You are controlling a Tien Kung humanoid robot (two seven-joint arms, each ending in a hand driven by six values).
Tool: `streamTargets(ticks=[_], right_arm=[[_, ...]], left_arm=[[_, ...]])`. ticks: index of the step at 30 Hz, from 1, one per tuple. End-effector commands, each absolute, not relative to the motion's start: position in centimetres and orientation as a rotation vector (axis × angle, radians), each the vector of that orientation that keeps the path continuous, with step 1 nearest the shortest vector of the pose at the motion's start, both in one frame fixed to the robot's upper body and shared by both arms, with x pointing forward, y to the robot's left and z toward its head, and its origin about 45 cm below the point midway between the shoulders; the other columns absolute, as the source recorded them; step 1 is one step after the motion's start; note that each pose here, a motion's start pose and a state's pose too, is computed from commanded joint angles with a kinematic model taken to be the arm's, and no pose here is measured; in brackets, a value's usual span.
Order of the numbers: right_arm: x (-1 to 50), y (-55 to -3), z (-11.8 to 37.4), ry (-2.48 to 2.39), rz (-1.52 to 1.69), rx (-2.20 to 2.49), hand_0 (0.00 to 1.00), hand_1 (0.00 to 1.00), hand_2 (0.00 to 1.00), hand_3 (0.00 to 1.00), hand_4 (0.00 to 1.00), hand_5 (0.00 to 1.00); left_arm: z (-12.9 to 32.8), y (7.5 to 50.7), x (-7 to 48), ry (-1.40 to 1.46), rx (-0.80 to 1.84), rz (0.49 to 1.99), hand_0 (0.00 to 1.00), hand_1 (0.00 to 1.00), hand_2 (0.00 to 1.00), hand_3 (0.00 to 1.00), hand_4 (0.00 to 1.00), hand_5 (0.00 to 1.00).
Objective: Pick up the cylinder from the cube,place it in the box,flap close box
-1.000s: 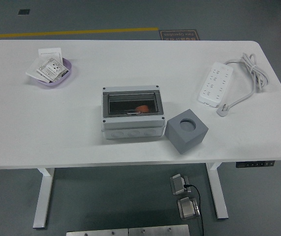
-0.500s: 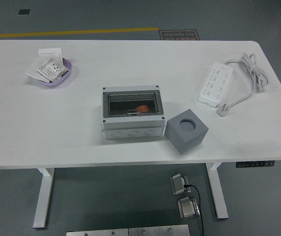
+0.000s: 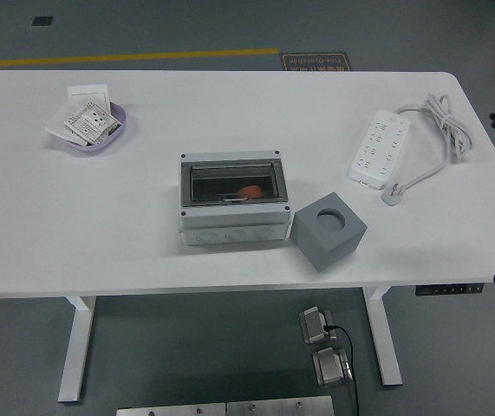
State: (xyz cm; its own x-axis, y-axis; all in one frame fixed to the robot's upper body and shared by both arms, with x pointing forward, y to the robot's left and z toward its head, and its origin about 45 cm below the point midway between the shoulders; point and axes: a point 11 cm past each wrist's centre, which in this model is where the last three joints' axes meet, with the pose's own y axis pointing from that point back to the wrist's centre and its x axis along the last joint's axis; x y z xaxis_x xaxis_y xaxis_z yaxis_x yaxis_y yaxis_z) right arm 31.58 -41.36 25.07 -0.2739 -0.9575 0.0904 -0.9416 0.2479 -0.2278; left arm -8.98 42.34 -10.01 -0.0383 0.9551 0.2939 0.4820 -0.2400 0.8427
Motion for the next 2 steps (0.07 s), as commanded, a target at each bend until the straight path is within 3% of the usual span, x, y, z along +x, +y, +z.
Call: streamTargets(ticks=[2], right_arm=[[31.59,-41.33,25.02,2.427,-0.365,-1.857,0.715,0.646,0.718,0.678,0.991,0.878]], left_arm=[[-10.0,42.36,-9.02,1.517,1.74,1.233,0.75,0.768,0.727,0.684,0.727,0.491]])
